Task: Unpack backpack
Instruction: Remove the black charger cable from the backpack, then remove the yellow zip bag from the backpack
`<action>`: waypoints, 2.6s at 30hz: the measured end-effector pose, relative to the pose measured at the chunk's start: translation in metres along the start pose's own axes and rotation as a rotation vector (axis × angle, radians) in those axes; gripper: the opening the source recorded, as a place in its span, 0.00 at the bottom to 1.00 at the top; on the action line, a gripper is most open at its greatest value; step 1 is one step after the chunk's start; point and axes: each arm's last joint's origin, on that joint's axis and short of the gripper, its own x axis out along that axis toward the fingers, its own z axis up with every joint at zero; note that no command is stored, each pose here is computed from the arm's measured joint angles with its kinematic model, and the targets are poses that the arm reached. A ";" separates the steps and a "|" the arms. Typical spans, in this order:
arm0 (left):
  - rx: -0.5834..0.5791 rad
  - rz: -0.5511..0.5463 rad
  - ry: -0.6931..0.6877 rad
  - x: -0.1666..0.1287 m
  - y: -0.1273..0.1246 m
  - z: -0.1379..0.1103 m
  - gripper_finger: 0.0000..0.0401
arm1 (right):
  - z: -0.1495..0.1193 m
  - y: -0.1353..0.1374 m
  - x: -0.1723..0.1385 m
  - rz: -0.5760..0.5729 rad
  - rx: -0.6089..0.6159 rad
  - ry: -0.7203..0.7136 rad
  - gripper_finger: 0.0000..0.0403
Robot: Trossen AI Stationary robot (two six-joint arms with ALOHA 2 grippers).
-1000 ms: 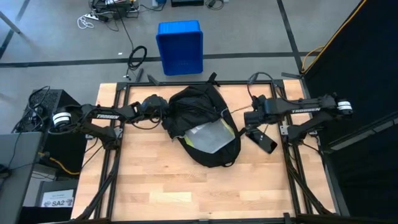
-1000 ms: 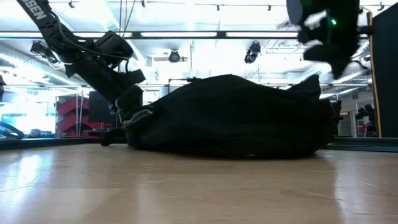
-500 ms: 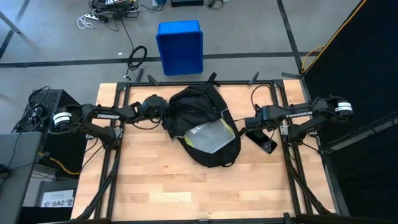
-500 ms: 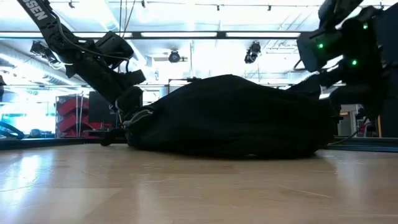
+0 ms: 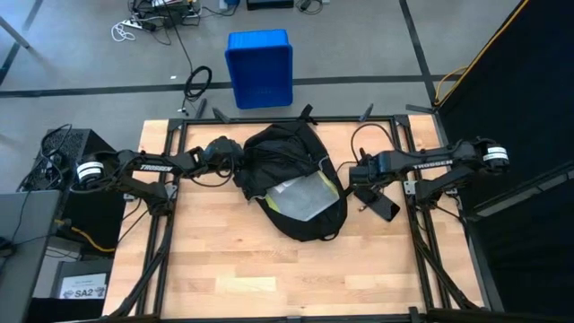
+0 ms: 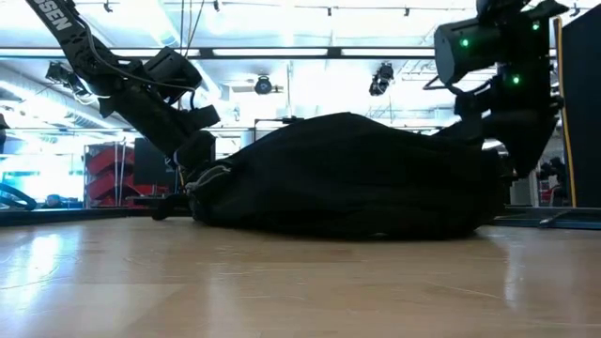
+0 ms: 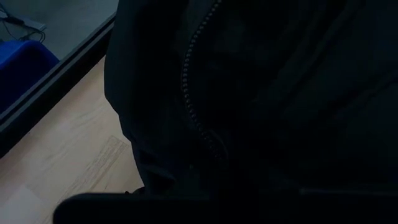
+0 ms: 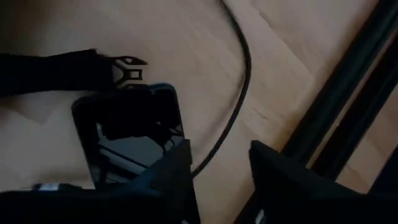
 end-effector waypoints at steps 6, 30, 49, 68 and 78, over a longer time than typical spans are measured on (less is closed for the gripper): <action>0.008 0.000 -0.001 0.000 0.000 0.000 0.00 | 0.005 -0.003 -0.020 0.002 -0.004 -0.007 0.54; 0.075 0.016 -0.029 0.000 0.000 0.003 0.00 | 0.047 0.091 -0.124 0.737 -0.210 -0.818 0.47; 0.105 0.028 -0.045 0.000 0.001 0.005 0.00 | 0.076 0.089 0.002 0.153 -0.198 -0.082 0.37; 0.109 0.031 -0.025 0.000 0.001 0.003 0.00 | 0.065 0.109 0.035 0.471 -0.362 -0.157 0.68; 0.104 0.043 -0.028 0.000 0.001 0.003 0.00 | 0.059 0.109 0.056 0.472 -0.290 -0.258 0.52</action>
